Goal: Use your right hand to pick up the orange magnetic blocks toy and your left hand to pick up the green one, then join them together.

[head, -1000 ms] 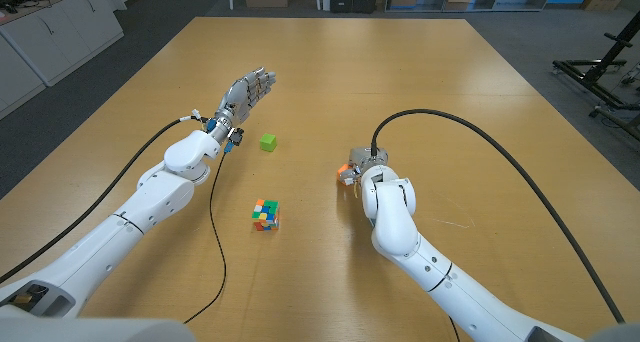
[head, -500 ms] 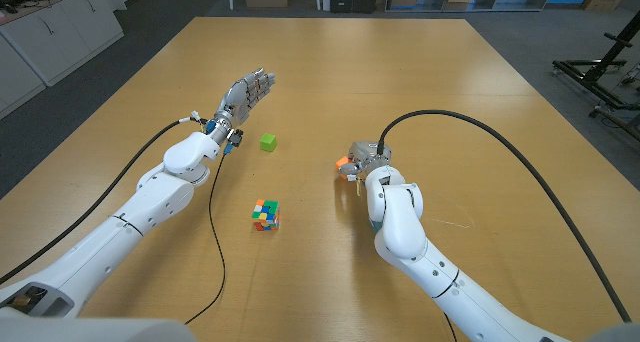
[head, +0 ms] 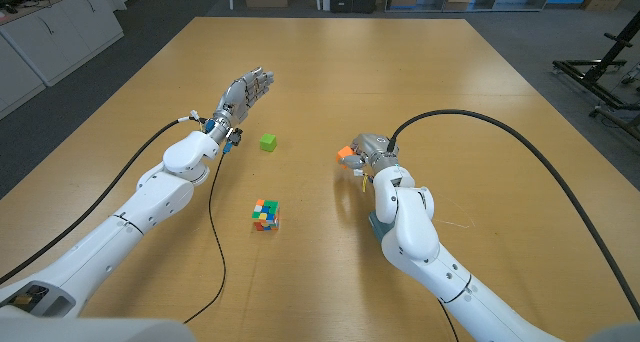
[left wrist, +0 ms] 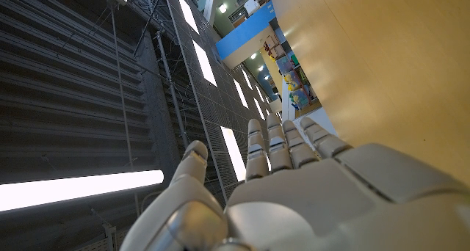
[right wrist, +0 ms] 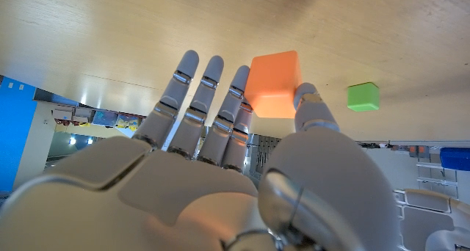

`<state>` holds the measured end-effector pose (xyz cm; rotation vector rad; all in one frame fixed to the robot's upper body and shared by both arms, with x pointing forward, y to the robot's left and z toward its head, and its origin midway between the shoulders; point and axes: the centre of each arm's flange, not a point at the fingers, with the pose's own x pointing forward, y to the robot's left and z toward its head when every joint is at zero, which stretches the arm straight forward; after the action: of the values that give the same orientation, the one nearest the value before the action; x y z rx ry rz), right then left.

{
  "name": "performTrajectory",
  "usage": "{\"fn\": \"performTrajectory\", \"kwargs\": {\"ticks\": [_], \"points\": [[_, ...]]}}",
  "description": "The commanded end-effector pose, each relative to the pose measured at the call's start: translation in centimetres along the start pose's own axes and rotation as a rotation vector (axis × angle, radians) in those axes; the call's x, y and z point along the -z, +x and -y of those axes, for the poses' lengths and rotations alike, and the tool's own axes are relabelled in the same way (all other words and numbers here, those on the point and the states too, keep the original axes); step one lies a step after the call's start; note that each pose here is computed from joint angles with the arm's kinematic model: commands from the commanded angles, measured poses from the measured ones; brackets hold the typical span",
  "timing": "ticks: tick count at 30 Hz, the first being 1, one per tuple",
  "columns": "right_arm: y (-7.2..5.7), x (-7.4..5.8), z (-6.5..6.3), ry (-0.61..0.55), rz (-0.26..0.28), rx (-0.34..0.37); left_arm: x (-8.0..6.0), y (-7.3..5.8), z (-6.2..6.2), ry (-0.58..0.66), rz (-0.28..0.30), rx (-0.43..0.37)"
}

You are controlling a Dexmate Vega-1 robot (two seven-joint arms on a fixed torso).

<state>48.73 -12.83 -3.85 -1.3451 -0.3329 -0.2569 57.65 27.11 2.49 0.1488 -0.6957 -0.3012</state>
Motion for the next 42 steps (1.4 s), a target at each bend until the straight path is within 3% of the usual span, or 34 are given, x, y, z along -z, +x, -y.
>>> {"fn": "performTrajectory", "kwargs": {"ticks": [1,8,15,24,32,42], "points": [[-0.5,1.3,1.2,0.133,0.017,0.077,0.1,0.6,0.1,-0.002,0.004,0.005],[-0.8,2.3,1.6,0.231,0.043,0.136,0.2,0.6,0.4,-0.002,0.018,-0.008],[-1.1,3.7,1.3,0.372,0.094,0.221,0.7,0.9,1.0,-0.008,0.050,-0.029],[-0.6,4.9,0.8,0.499,0.133,0.252,1.5,1.0,1.2,0.003,0.052,-0.044],[-0.2,5.3,0.3,0.549,0.143,0.271,1.5,0.8,0.8,0.131,0.097,-0.124],[0.3,5.8,-0.2,0.649,0.157,0.307,2.1,0.4,0.3,0.245,0.144,-0.152]]}}
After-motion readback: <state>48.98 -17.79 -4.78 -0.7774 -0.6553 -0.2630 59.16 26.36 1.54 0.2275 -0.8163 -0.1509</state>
